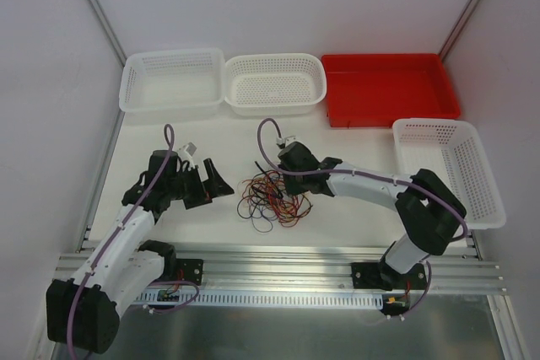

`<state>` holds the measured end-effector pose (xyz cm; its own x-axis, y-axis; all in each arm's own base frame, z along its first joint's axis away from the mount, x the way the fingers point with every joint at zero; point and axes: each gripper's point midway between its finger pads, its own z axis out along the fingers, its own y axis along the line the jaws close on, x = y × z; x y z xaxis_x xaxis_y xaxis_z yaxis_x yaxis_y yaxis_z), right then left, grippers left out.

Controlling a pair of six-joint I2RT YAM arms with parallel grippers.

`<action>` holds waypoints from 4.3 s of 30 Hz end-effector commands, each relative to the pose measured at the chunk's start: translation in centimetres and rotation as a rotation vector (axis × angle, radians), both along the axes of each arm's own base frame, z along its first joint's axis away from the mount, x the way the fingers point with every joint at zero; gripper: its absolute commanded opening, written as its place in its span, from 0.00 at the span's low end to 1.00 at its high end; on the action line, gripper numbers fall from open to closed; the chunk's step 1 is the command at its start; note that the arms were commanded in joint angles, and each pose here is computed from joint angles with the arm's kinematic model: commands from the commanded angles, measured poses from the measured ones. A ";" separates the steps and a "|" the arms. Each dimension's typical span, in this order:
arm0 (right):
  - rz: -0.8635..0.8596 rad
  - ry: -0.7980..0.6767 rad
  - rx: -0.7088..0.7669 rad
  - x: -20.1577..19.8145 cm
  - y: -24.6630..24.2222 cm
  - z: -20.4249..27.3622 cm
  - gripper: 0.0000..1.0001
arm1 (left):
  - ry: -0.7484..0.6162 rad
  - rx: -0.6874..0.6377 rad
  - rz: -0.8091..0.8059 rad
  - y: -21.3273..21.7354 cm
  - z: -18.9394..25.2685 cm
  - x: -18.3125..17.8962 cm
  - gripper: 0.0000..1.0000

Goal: Untangle the cables

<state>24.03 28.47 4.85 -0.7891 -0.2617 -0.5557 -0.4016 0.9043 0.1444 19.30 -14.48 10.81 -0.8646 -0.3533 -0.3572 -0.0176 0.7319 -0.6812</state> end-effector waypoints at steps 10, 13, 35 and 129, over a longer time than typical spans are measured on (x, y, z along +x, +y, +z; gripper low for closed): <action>0.057 -0.298 0.048 -0.7 -0.8 14.6 0.01 | 0.025 0.007 -0.027 -2.9 0.6 1.4 0.99; 0.070 -0.345 0.093 -1.4 -1.0 17.3 0.01 | 0.034 0.014 -0.031 -4.0 0.7 1.9 0.99; 0.080 -0.391 0.280 -4.0 -1.9 21.5 0.01 | 0.221 0.260 -0.180 -12.9 -7.4 3.5 0.77; 0.364 0.115 0.416 -4.3 14.6 6.2 0.49 | 0.021 0.188 0.082 5.1 0.0 1.9 0.99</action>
<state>19.27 40.18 8.32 -0.7669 -0.3599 -0.5314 -0.6188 0.6342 0.4636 21.50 -8.93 10.69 -0.8331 -0.3635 -0.4169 -0.1121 0.8491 -0.5162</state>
